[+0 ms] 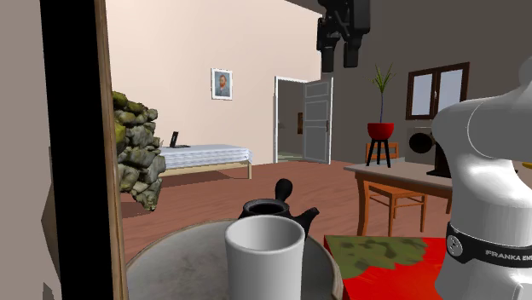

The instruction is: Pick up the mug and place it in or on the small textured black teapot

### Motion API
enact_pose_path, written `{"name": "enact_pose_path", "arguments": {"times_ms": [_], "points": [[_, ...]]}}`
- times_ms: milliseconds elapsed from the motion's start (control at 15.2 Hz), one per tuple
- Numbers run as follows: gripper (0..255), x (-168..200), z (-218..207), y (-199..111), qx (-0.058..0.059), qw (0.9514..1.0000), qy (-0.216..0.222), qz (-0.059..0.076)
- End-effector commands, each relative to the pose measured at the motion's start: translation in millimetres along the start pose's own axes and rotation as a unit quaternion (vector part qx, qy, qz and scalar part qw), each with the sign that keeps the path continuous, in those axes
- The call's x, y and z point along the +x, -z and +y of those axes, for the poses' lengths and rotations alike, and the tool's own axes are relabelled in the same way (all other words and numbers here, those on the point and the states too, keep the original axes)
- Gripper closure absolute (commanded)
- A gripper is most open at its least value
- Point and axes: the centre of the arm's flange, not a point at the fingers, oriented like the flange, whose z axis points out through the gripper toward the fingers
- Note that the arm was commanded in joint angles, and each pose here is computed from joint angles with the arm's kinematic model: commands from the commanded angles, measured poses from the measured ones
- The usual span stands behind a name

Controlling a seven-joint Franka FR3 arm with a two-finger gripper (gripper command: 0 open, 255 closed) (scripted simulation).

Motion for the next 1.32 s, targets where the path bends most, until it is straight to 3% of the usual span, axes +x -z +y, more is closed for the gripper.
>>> {"name": "enact_pose_path", "arguments": {"times_ms": [0, 1254], "points": [[0, 0, 0, 0, 0.000, 1.0000, 0.000, 0.000], [0, 122, -167, -127, 0.027, 0.9990, -0.033, 0.017]]}}
